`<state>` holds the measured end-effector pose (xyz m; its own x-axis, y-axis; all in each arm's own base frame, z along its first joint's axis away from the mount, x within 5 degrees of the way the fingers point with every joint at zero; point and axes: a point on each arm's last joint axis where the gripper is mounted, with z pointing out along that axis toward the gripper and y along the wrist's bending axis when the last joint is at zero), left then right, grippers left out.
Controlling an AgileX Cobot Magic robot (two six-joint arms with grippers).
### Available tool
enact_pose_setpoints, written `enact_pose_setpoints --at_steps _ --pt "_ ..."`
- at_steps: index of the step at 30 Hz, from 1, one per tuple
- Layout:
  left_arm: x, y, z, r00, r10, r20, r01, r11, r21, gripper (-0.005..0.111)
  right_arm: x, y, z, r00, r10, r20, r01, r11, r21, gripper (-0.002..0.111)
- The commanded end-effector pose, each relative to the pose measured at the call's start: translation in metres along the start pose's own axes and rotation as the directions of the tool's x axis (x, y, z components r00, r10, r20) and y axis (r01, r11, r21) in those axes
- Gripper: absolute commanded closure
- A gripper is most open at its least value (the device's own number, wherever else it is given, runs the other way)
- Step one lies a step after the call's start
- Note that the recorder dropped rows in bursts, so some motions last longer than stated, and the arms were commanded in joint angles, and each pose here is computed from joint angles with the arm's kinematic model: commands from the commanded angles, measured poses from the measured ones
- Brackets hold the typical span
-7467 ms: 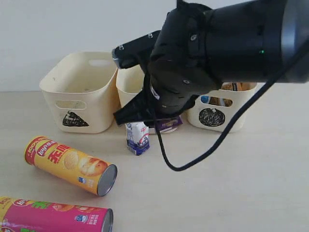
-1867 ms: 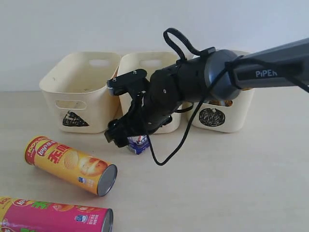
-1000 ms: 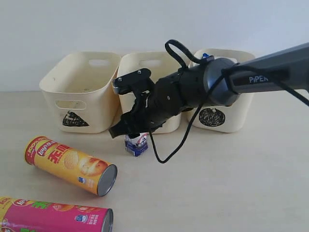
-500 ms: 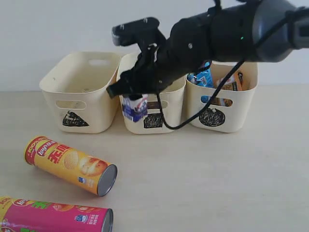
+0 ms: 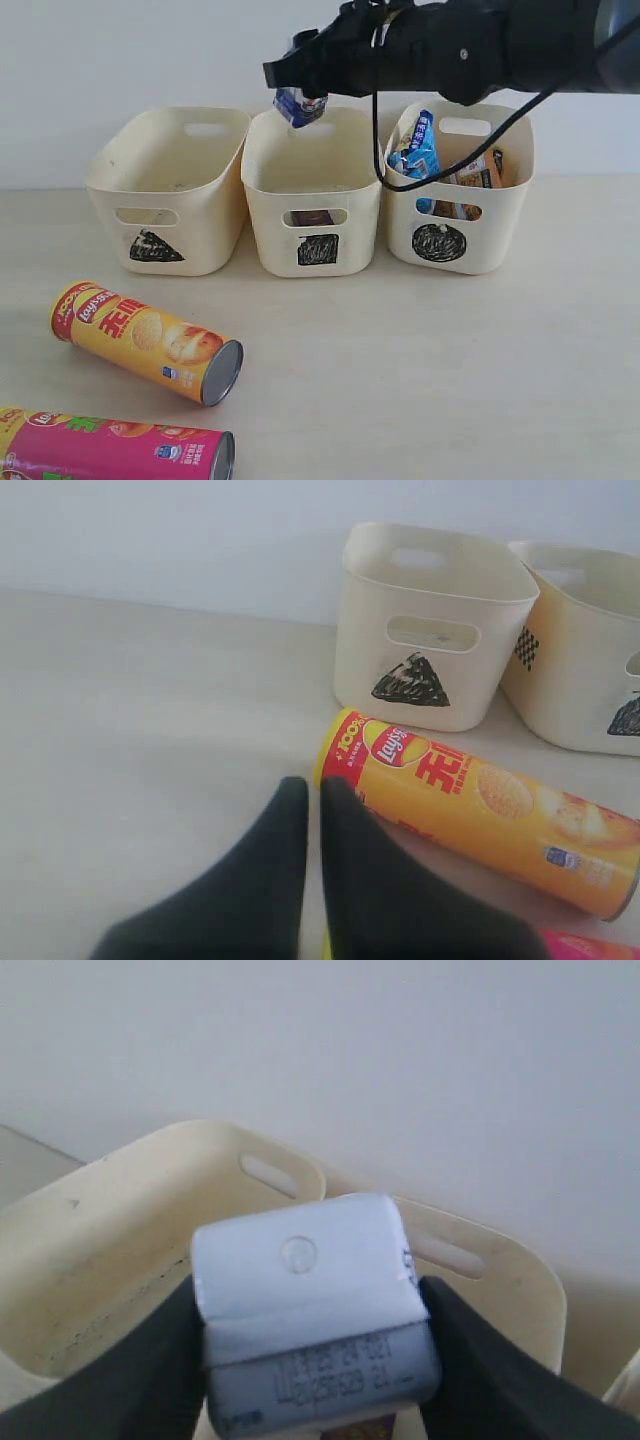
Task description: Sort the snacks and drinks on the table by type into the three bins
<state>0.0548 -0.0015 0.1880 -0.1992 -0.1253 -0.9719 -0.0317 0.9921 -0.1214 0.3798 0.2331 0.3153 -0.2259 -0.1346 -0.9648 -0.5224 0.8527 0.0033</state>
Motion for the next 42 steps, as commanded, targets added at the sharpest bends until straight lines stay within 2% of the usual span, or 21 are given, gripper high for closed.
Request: enact_pose_setpoints --at_steps 1,12,14,16,17,19,21,28,36,38,40,42 --pt "0.001 0.0 0.0 1.0 -0.002 0.003 0.002 1.0 0.0 0.103 0.005 -0.021 0.012 0.997 0.047 0.068 -0.05 0.998 0.042 0.108" --pt "0.001 0.0 0.0 1.0 -0.002 0.003 0.002 1.0 0.0 0.103 0.062 -0.032 0.054 0.998 0.065 0.013 -0.066 0.996 0.065 0.108" --pt "0.001 0.0 0.0 1.0 -0.002 0.003 0.002 1.0 0.0 0.103 0.067 -0.032 0.056 0.998 0.066 -0.002 -0.066 0.996 0.066 0.104" --pt "0.001 0.0 0.0 1.0 -0.002 0.003 0.002 1.0 0.0 0.103 0.068 -0.032 0.057 0.998 0.065 -0.01 -0.064 0.996 0.066 0.085" --pt "0.001 0.0 0.0 1.0 -0.002 0.003 0.002 1.0 0.0 0.103 0.068 -0.032 0.056 0.998 0.067 -0.01 -0.066 0.996 0.066 0.07" --pt "0.001 0.0 0.0 1.0 -0.002 0.003 0.002 1.0 0.0 0.103 0.064 -0.032 0.054 0.997 0.073 -0.009 -0.072 0.995 0.066 0.049" --pt "0.001 0.0 0.0 1.0 -0.002 0.003 0.002 1.0 0.0 0.103 0.058 -0.031 0.05 0.997 0.072 -0.006 -0.072 0.995 0.064 0.043" --pt "0.001 0.0 0.0 1.0 -0.002 0.003 0.002 1.0 0.0 0.103 0.027 -0.029 0.021 0.995 0.076 -0.058 -0.072 0.995 0.064 0.043" --pt "0.001 0.0 0.0 1.0 -0.002 0.003 0.002 1.0 0.0 0.103 0.014 -0.02 -0.012 0.967 0.076 -0.244 -0.065 0.996 0.054 0.045" --pt "0.001 0.0 0.0 1.0 -0.002 0.003 0.002 1.0 0.0 0.103 0.014 -0.01 -0.016 0.958 0.062 -0.28 -0.055 0.998 0.033 0.053" --pt "0.001 0.0 0.0 1.0 -0.002 0.003 0.002 1.0 0.0 0.103 0.015 0.011 -0.02 0.946 -0.002 -0.326 -0.006 1.0 -0.024 0.072" --pt "0.001 0.0 0.0 1.0 -0.002 0.003 0.002 1.0 0.0 0.103 0.017 0.029 -0.022 0.935 -0.045 -0.352 0.021 0.997 -0.072 0.086"
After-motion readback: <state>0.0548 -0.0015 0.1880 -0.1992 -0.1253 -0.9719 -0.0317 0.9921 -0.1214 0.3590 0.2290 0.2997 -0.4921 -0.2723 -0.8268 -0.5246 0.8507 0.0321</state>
